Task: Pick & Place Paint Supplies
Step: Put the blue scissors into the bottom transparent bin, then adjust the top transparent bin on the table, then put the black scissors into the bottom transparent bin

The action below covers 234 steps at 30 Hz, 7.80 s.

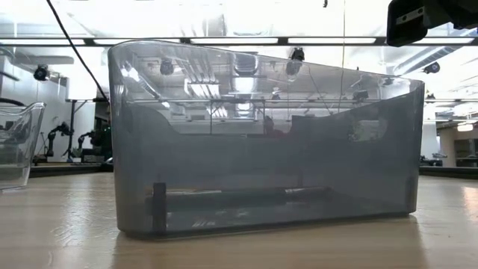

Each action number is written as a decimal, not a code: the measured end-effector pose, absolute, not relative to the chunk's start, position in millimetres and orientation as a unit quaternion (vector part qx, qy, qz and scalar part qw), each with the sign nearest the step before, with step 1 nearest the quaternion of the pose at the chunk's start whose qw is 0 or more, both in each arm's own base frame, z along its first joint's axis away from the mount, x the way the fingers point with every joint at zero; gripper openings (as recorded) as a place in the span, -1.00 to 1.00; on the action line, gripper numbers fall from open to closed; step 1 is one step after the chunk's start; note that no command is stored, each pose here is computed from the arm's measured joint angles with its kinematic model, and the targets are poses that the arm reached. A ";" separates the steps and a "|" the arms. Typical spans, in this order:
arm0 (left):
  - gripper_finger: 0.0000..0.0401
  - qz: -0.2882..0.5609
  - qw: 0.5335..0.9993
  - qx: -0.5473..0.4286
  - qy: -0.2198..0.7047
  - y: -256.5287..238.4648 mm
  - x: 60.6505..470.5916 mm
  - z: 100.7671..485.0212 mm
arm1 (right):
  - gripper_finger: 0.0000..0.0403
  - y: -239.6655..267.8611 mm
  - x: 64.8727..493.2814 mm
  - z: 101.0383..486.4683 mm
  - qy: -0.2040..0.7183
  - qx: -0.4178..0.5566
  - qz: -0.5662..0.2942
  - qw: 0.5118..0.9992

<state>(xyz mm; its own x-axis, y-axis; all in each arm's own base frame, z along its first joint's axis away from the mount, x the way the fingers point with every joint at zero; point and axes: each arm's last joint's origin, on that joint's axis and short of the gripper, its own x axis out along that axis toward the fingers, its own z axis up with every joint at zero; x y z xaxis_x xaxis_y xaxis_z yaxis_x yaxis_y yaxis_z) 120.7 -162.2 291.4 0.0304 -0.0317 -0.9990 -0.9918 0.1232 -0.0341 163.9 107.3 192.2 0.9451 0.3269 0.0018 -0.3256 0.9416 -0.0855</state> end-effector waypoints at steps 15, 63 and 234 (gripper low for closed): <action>-0.96 0.510 0.484 -0.473 0.531 -183.9 117.9 274.3 | -0.96 107.2 163.9 192.2 -0.008 -0.042 0.165 0.985; -0.80 0.556 0.441 -0.528 0.466 -195.3 127.8 197.0 | -0.96 107.2 163.9 192.1 -0.008 -0.042 0.166 0.985; -0.35 0.508 0.660 -0.338 0.439 124.1 215.6 179.9 | -0.96 107.1 164.0 192.1 -0.008 -0.042 0.165 0.985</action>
<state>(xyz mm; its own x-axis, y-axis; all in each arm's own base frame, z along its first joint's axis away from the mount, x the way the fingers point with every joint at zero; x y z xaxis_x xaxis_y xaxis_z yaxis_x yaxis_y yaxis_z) 215.6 124.1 179.9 0.0985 0.3727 -0.9227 -0.9666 0.2564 0.0004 164.0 107.1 192.1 0.9453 0.3262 0.0015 -0.3249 0.9419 -0.0857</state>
